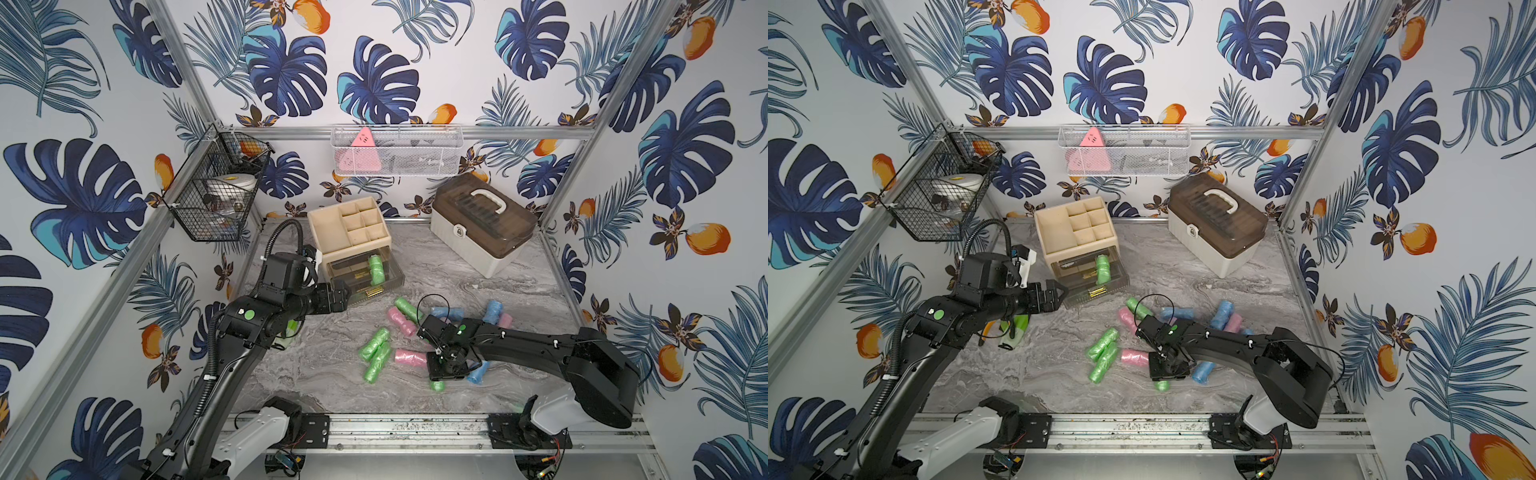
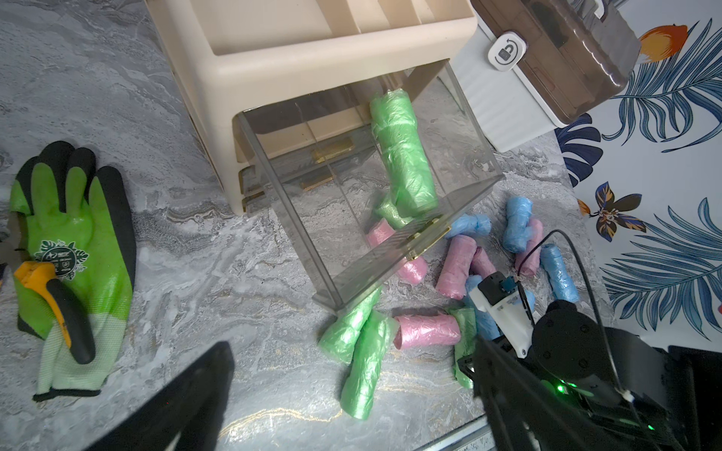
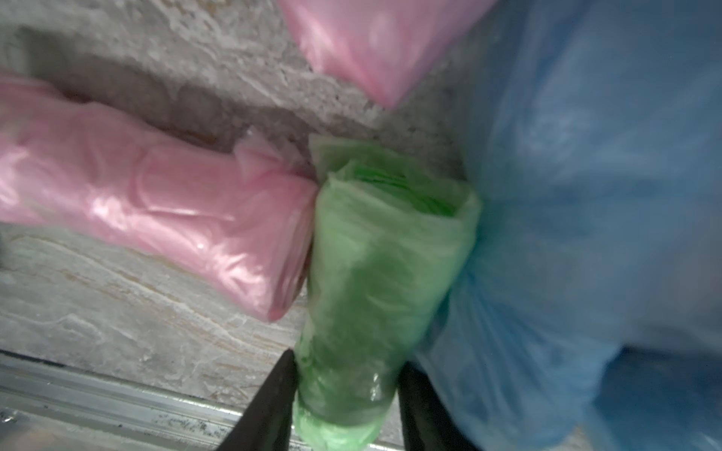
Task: Sort the rolls of trash bags by color and place them into the drawer
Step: Pick up the roll of trash bags from the center of the board.
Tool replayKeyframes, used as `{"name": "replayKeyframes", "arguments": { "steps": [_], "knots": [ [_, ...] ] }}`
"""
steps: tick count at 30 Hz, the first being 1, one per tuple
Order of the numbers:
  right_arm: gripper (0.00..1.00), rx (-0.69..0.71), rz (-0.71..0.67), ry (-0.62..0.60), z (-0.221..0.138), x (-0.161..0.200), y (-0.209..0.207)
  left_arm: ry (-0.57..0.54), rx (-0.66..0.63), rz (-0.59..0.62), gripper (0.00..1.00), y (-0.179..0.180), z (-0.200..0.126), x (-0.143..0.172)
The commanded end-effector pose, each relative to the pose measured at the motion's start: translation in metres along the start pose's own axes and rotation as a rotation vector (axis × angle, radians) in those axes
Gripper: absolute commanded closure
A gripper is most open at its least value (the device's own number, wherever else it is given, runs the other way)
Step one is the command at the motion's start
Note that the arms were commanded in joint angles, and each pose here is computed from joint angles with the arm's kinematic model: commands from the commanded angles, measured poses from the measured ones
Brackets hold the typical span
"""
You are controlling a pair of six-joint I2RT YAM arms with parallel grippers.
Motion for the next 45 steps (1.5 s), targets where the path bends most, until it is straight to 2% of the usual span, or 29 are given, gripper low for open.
{"name": "replayKeyframes", "arguments": {
  "steps": [1,4,6,14,21,23,30,33,45],
  "knots": [
    [0.6,0.004,-0.001,-0.027,0.002,-0.005,0.001,-0.007,0.009,0.011,0.01,-0.003,-0.001,-0.003],
    [0.71,0.002,-0.006,-0.033,-0.002,-0.006,0.002,-0.005,0.01,0.01,0.01,-0.003,0.0,-0.004],
    [0.75,0.004,-0.014,-0.053,-0.012,-0.007,0.001,-0.008,0.012,0.012,0.01,-0.004,-0.001,-0.005],
    [0.79,0.077,-0.092,-0.168,-0.08,-0.021,-0.001,-0.012,0.026,0.006,0.01,-0.007,0.001,-0.007],
    [0.79,0.096,-0.203,-0.375,-0.165,-0.061,0.016,-0.024,0.014,0.003,0.01,-0.005,-0.002,-0.008],
    [0.79,0.096,-0.227,-0.392,-0.18,-0.07,0.021,-0.023,0.008,0.002,0.01,-0.004,-0.004,-0.007],
    [0.79,0.087,-0.277,-0.388,-0.185,-0.089,0.033,-0.038,-0.016,0.002,0.01,0.002,-0.012,-0.003],
    [0.8,0.052,-0.296,-0.423,-0.188,-0.096,0.042,-0.037,-0.023,0.002,0.01,0.004,-0.014,-0.001],
    [0.8,-0.048,-0.438,-0.57,-0.241,-0.152,0.095,-0.042,-0.037,-0.008,0.01,0.008,-0.016,0.002]
  ]
}}
Point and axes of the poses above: each gripper's point midway between its finger pads, its own z axis out along the fingers, its own y axis along the line the jaws close on, x = y × z, the point moved 4 cm from there along -z, back along the fingers, and after that the axes turned 13 degrees about -z, right-handed, at the moved point
